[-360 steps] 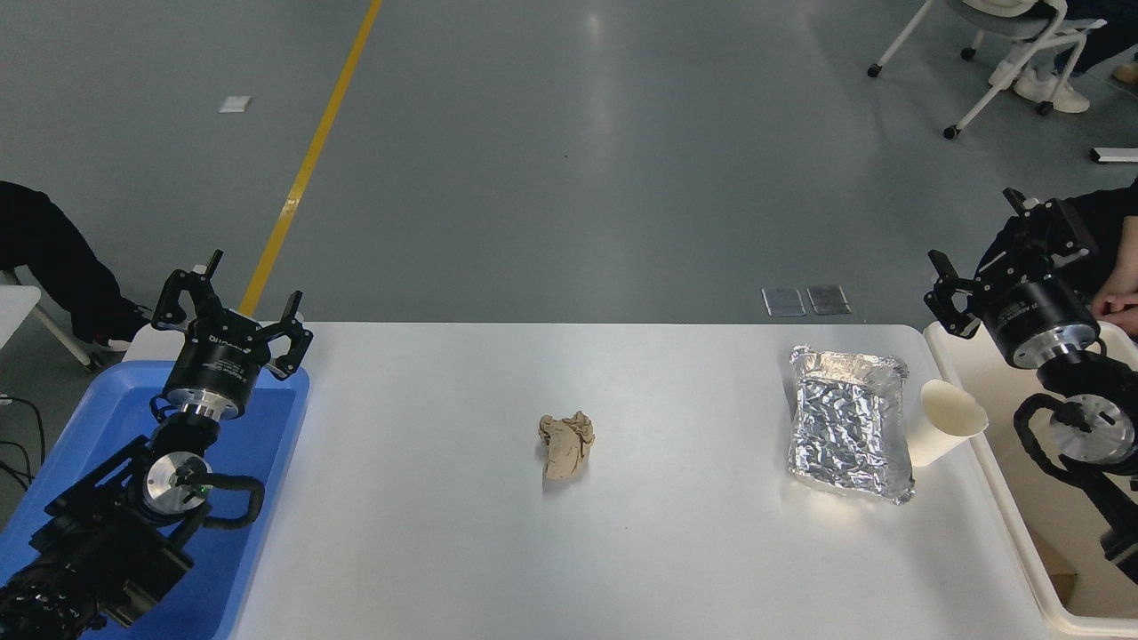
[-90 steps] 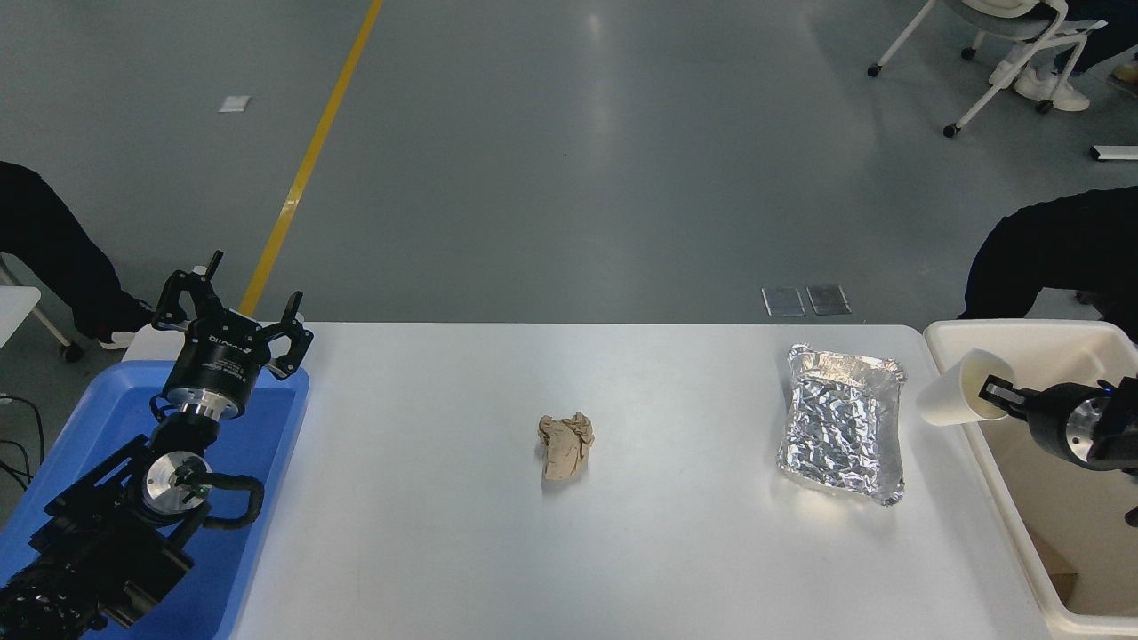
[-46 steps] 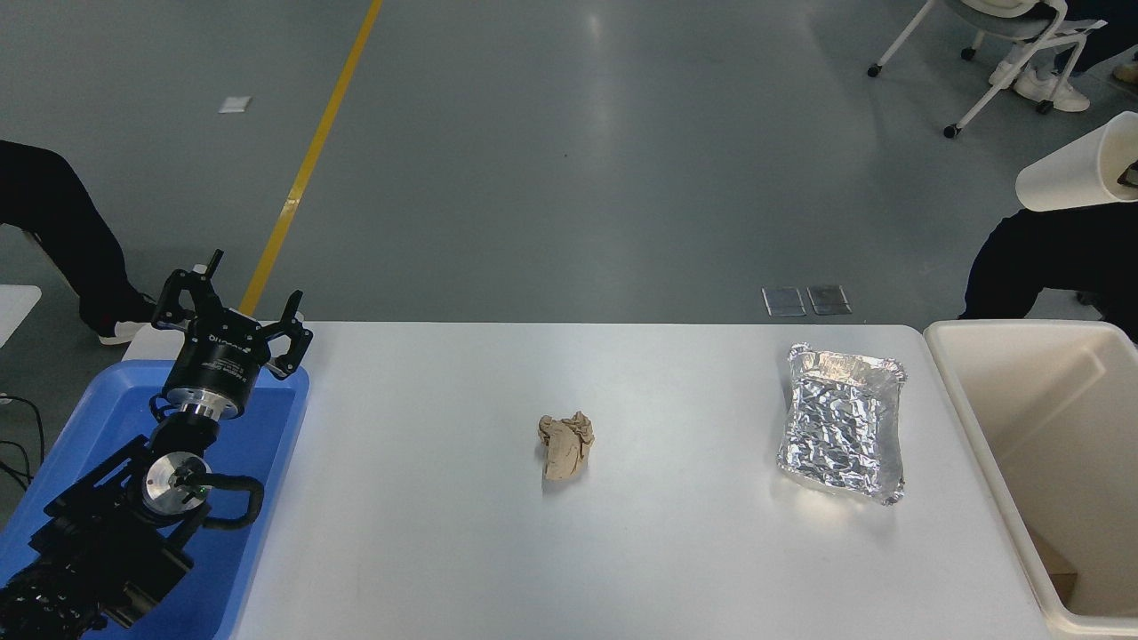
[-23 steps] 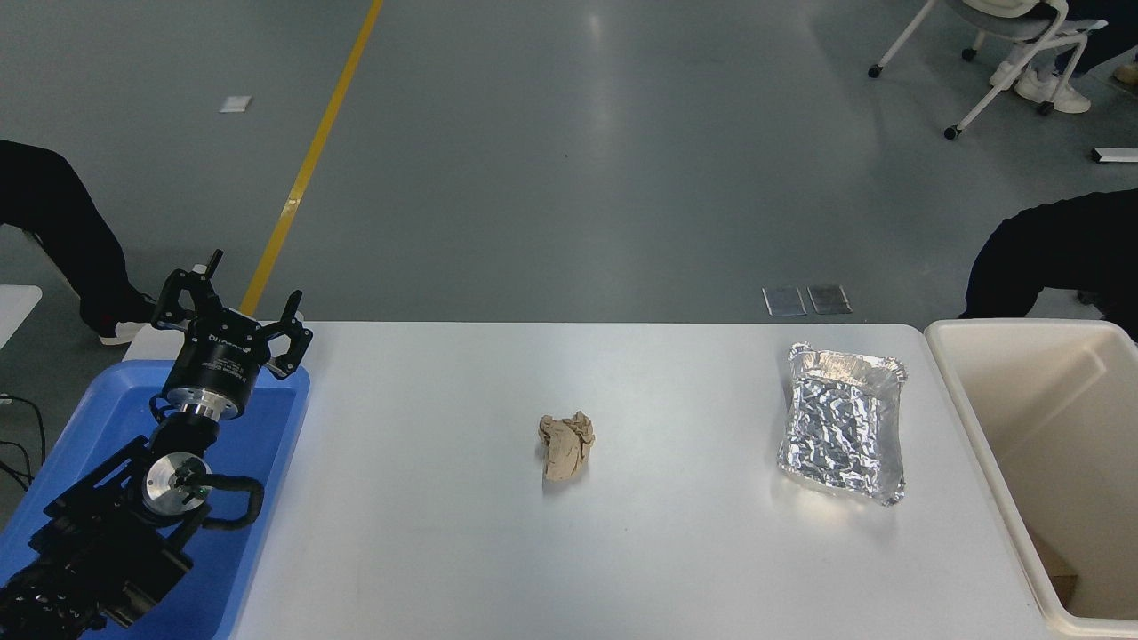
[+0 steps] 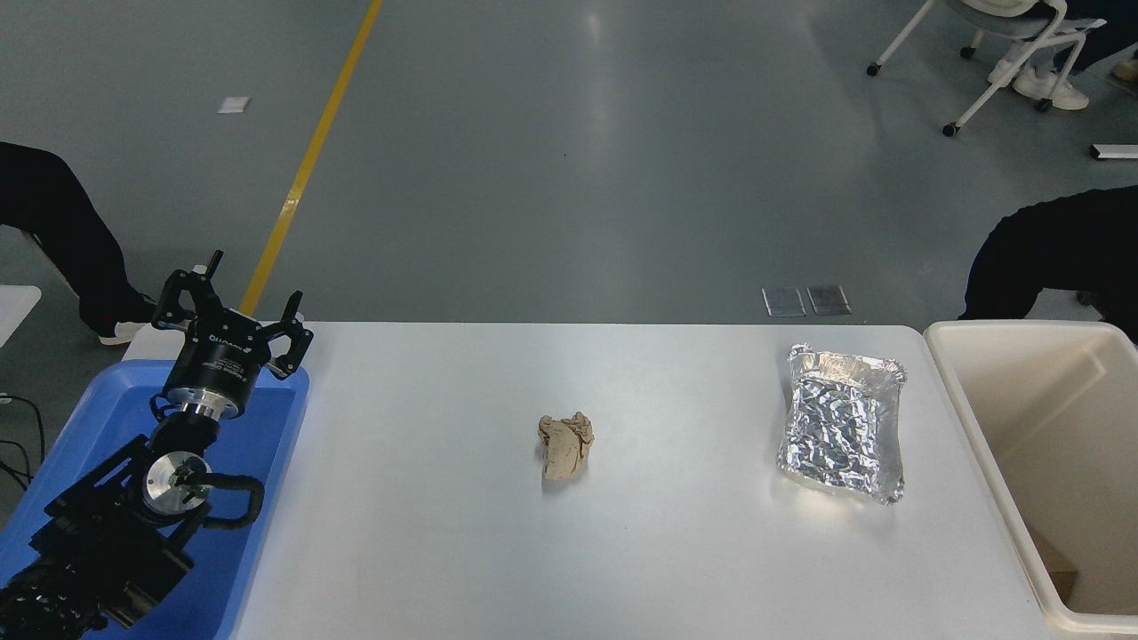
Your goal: Pick up paper cup place in dustbin
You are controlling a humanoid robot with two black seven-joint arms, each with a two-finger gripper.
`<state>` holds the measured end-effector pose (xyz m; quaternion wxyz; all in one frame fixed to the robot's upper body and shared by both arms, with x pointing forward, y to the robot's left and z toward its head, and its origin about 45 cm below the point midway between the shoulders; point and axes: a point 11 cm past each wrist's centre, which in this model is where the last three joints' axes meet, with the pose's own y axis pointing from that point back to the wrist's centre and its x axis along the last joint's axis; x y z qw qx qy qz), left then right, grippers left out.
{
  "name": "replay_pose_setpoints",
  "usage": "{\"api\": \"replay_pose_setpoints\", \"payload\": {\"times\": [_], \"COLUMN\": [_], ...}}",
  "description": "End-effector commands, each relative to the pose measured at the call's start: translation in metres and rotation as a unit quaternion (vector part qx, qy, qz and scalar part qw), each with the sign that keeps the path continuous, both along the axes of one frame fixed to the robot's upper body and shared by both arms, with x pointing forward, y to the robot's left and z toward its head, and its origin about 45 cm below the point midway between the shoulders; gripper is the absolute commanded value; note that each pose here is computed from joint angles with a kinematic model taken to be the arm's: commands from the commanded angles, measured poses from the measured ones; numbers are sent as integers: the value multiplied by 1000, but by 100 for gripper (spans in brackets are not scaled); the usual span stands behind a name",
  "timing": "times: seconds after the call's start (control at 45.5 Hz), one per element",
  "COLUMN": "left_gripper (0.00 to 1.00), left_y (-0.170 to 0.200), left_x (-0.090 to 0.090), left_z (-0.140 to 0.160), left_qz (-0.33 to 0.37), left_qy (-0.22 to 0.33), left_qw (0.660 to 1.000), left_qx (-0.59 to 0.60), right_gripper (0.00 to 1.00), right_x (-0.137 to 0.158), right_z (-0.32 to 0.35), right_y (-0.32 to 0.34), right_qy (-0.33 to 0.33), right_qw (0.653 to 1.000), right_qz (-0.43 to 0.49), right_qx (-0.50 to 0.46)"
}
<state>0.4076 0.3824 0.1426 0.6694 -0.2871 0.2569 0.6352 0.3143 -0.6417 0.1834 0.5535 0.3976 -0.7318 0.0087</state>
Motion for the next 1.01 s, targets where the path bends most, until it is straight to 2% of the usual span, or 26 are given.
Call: {"api": "replay_pose_setpoints", "payload": {"times": [0.0, 0.396, 0.659, 0.681, 0.725, 0.769, 0.791, 0.857, 0.989], "left_gripper": [99, 99, 99, 99, 99, 99, 99, 99, 99], "left_y": [0, 0, 0, 0, 0, 0, 0, 0, 0], "left_x": [0, 0, 0, 0, 0, 0, 0, 0, 0], "left_z": [0, 0, 0, 0, 0, 0, 0, 0, 0], "left_qz": [0, 1, 1, 1, 1, 0, 1, 1, 0], "left_qy": [0, 0, 0, 0, 0, 0, 0, 0, 0], "left_qw": [1000, 1000, 1000, 1000, 1000, 1000, 1000, 1000, 1000], "left_qx": [0, 0, 0, 0, 0, 0, 0, 0, 0], "right_gripper": [0, 0, 0, 9, 33, 50, 68, 99, 100], "right_x": [-36, -58, -58, -58, -57, -56, -54, -51, -48], "right_z": [-63, -118, -123, -122, -122, -122, -120, -118, -116], "right_y": [17, 54, 58, 58, 59, 59, 59, 59, 60], "right_qy": [13, 37, 38, 36, 35, 33, 29, 27, 29], "right_qw": [999, 997, 996, 996, 996, 996, 996, 997, 997], "right_qz": [-36, -44, -43, -44, -45, -45, -46, -44, -37], "right_qx": [21, 57, 62, 62, 63, 64, 64, 64, 63]}}
